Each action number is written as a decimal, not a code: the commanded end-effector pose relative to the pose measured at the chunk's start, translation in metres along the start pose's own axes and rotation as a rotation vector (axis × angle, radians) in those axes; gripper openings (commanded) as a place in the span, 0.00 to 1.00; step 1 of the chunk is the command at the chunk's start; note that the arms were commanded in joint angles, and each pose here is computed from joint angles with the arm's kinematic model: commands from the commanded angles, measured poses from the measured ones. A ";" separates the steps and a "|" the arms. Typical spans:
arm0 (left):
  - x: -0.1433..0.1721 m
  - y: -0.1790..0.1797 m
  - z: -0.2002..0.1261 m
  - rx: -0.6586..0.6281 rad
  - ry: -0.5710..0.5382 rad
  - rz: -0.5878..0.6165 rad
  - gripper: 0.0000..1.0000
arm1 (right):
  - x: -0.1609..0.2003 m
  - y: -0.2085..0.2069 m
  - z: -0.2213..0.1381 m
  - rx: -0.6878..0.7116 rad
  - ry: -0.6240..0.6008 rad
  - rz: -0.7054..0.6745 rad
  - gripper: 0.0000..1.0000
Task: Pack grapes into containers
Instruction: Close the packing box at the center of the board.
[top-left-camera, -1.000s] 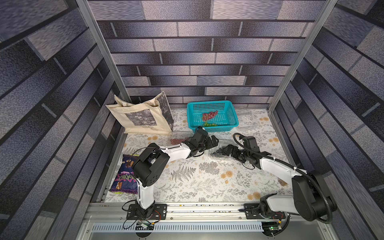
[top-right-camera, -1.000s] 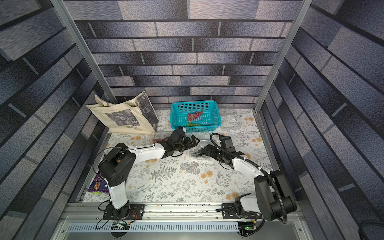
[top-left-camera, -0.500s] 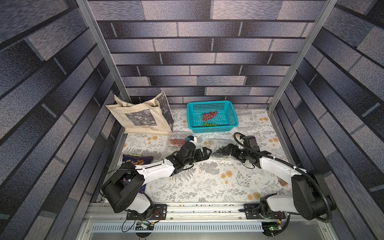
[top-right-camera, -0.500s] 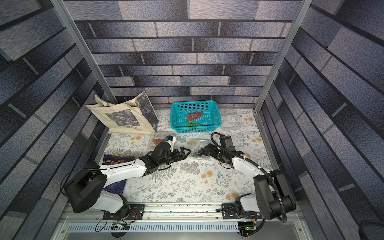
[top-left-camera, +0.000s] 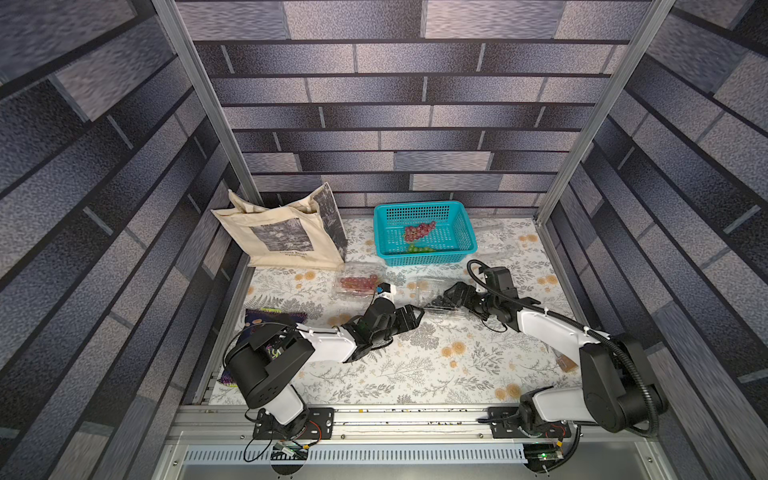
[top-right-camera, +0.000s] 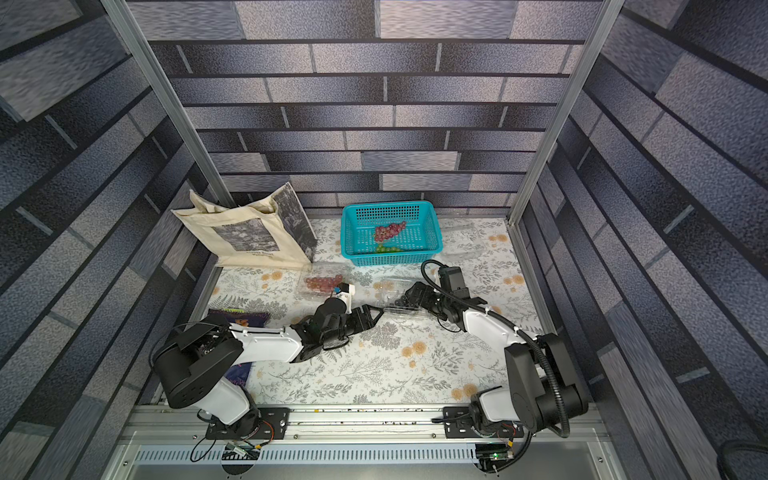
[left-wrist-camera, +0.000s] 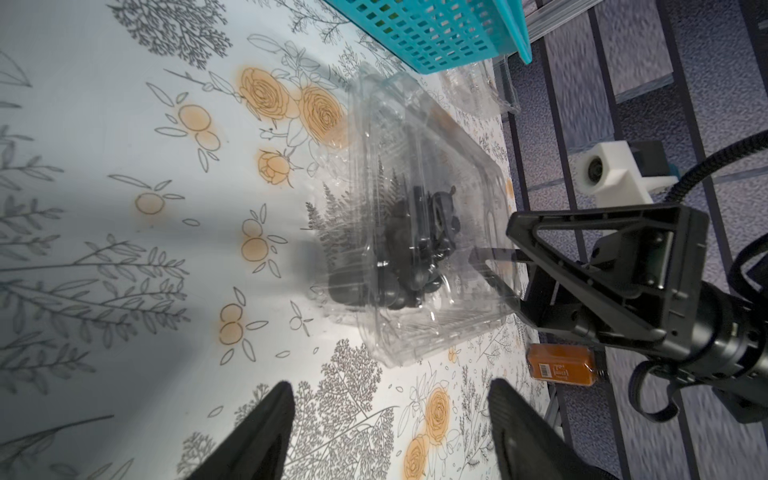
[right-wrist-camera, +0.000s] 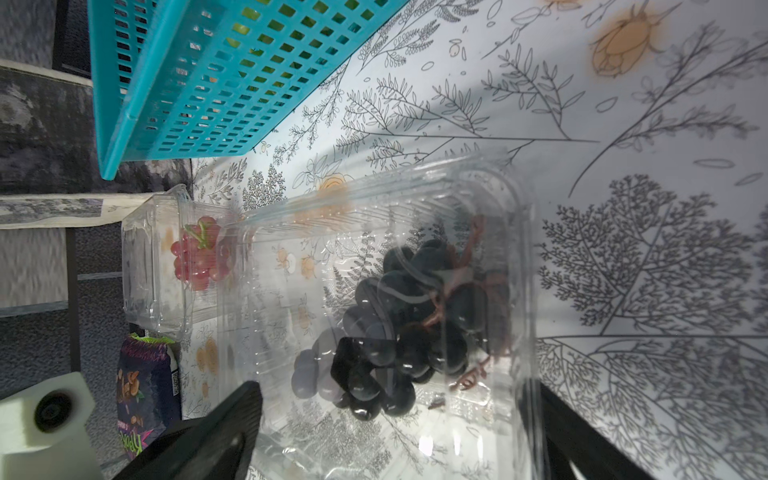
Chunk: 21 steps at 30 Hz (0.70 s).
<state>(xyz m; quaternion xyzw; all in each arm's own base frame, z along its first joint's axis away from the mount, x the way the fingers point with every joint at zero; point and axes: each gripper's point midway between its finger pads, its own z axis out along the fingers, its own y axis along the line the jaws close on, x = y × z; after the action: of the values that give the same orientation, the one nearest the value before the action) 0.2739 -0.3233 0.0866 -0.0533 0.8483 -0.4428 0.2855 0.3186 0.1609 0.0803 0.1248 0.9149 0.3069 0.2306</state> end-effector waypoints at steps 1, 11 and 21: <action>-0.011 0.008 0.000 0.000 -0.063 -0.034 0.67 | -0.009 0.008 0.000 -0.032 -0.018 0.002 0.98; -0.018 0.017 0.009 -0.006 -0.080 -0.063 0.48 | -0.006 0.010 -0.001 -0.047 -0.016 0.006 0.98; -0.027 0.010 0.017 0.017 -0.100 -0.065 0.41 | -0.004 0.005 0.006 -0.030 0.005 -0.008 0.96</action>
<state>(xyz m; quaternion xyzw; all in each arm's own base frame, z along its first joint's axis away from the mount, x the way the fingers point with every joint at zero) 0.2978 -0.3175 0.0733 -0.0950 0.8370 -0.4469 0.3012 0.3200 0.1644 0.0773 0.1229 0.9139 0.3143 0.2258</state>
